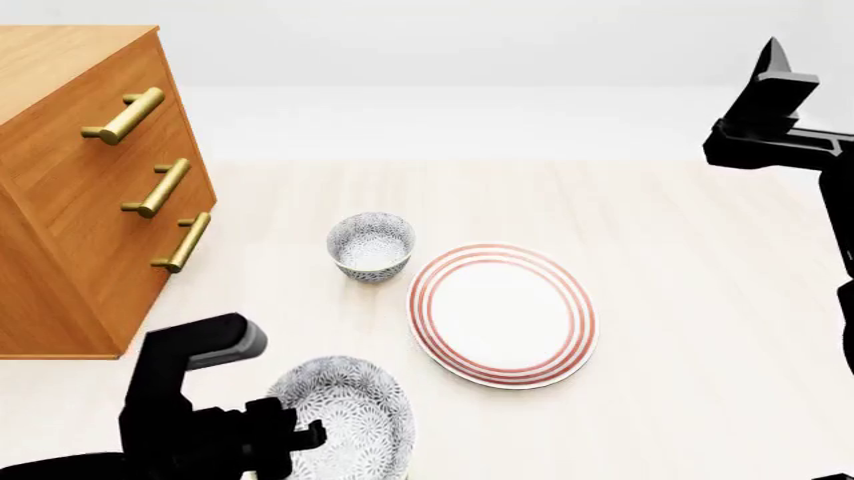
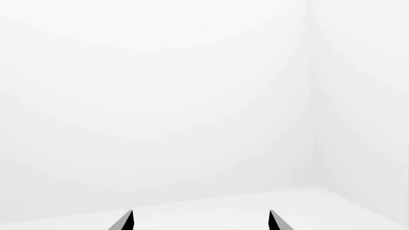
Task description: Stack the bowl in the middle on the bowl at the back.
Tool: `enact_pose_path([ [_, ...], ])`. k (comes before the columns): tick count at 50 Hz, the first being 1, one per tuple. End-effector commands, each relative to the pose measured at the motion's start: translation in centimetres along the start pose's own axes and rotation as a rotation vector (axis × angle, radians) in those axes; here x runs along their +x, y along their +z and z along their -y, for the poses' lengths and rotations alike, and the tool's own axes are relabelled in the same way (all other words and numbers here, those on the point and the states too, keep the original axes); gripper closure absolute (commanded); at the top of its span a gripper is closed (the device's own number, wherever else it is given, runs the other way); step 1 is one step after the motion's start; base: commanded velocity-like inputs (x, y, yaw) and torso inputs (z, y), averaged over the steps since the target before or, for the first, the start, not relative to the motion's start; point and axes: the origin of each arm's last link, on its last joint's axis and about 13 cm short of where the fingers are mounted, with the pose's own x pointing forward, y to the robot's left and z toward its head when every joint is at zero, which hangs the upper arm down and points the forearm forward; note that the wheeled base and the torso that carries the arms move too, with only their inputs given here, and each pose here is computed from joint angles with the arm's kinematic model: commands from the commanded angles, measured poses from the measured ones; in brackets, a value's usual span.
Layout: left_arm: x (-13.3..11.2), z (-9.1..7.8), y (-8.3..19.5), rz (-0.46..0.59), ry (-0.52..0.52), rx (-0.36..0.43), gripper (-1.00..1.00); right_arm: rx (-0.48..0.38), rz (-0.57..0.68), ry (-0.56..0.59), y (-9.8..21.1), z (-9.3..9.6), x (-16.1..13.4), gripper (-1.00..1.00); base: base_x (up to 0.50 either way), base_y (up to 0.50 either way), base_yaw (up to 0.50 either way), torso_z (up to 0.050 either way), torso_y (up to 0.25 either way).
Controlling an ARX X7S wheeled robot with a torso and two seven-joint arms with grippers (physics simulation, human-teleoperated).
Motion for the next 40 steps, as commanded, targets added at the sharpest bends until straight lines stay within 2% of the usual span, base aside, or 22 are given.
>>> enact_pose_path([
  [1,0.19,-0.10,-0.27,-0.014,-0.004,-0.016,1.00,-0.001,-0.001,-0.002,-0.01,0.02,-0.07,-1.00,0.00,0.00,0.00,0.000,0.000],
  [40,0.39,-0.36,-0.69,-0.032,0.049,0.009,1.00,0.006,-0.002,-0.007,-0.14,0.16,-0.18,-1.00,0.00,0.00,0.00,0.000,0.000],
])
